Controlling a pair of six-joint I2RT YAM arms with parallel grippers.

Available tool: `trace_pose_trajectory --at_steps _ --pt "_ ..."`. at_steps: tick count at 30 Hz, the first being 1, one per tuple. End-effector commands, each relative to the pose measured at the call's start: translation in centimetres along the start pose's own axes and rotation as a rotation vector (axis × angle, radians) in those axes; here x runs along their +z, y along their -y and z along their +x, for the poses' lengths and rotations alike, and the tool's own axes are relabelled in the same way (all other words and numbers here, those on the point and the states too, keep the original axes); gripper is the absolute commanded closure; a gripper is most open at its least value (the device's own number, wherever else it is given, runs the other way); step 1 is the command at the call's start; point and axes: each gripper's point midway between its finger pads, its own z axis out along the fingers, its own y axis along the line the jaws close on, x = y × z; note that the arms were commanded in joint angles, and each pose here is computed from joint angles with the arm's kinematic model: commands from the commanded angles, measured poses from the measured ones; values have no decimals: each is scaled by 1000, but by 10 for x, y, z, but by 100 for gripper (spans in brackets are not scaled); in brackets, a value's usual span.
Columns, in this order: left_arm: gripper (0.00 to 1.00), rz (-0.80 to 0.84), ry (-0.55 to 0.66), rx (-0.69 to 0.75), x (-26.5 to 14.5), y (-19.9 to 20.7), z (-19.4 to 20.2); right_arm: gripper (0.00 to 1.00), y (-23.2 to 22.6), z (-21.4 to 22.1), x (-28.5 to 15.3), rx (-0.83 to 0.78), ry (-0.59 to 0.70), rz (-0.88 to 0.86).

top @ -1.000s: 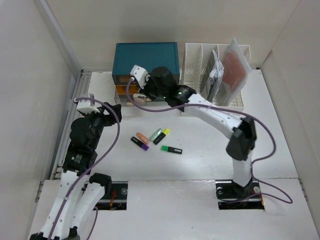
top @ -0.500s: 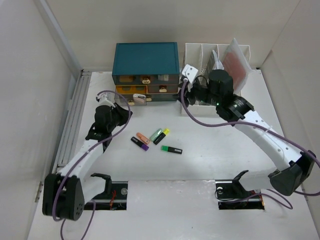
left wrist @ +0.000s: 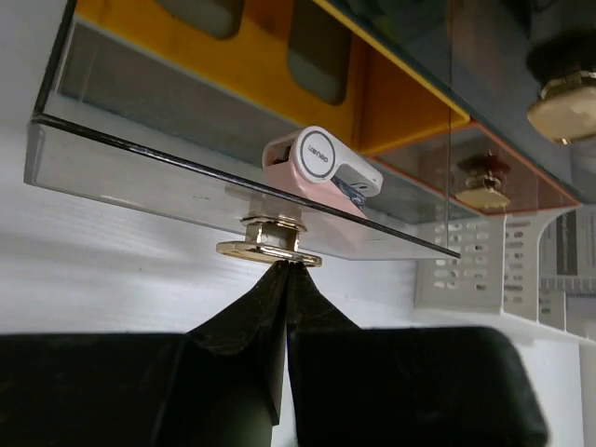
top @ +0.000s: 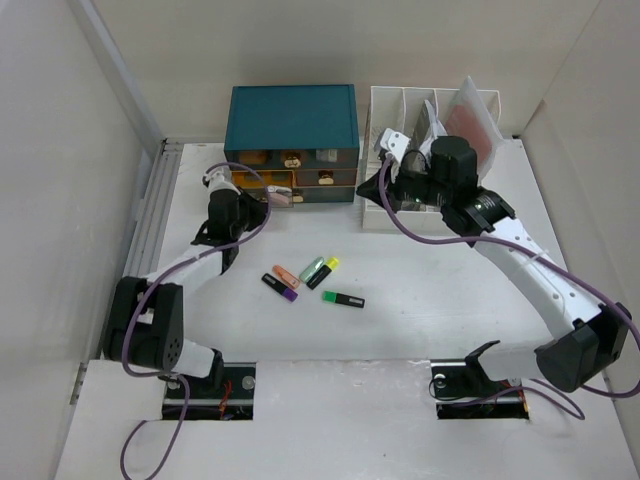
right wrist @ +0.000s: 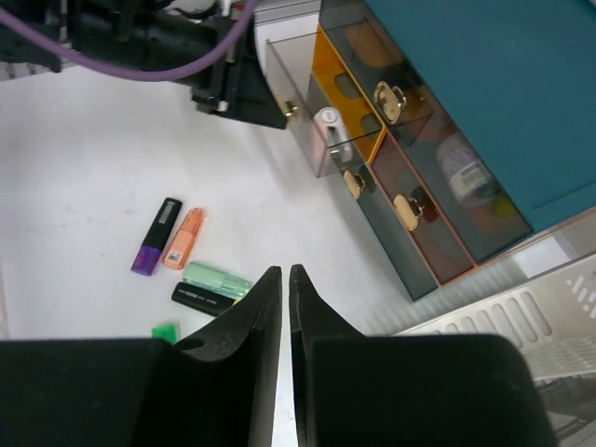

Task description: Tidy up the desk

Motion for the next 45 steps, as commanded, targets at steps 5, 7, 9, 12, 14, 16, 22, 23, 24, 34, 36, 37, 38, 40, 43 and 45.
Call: trace_pose_trajectory --at_steps 5,7,9,12,14,16,22,23,24,34,36,37,38,40,43,45 --pt "97 19 130 -1 32 22 -50 87 -4 -13 -14 -8 56 -19" --pt "97 9 131 -4 42 21 -56 87 -6 -13 -14 -9 59 -28" --pt "97 -5 117 8 48 20 -56 87 -7 -14 -16 -14 66 -26" --pt "97 -11 137 14 55 22 -69 87 -7 -14 -16 -14 66 -26" --pt "97 -23 125 23 61 22 -69 87 -7 -14 -16 -14 66 -26" --pt "97 -31 128 20 64 18 -72 87 -4 -10 -16 -7 58 -19" --pt "97 -66 118 22 71 3 -71 84 -5 -6 -15 -1 51 -21" --pt "97 -66 118 22 71 2 -71 83 -3 -5 -16 -1 47 -10" --pt "97 -62 108 22 68 2 -67 80 -2 -7 -15 -7 55 -7" --pt "32 98 75 -18 -18 32 -31 0 20 49 29 109 -66 85" --pt "18 175 101 2 -49 53 -40 0 25 53 43 130 -90 130" --pt "14 162 71 15 -58 50 -35 0 27 55 50 136 -107 175" --pt "11 201 101 43 -78 63 -46 0 32 54 55 163 -110 225" --pt "1 216 121 157 -99 75 -61 0 38 55 72 252 -122 316" --pt "0 172 129 280 -135 77 -74 0 50 64 93 345 -140 459" --pt "0 98 192 369 -161 66 -90 0 62 71 101 399 -145 527"
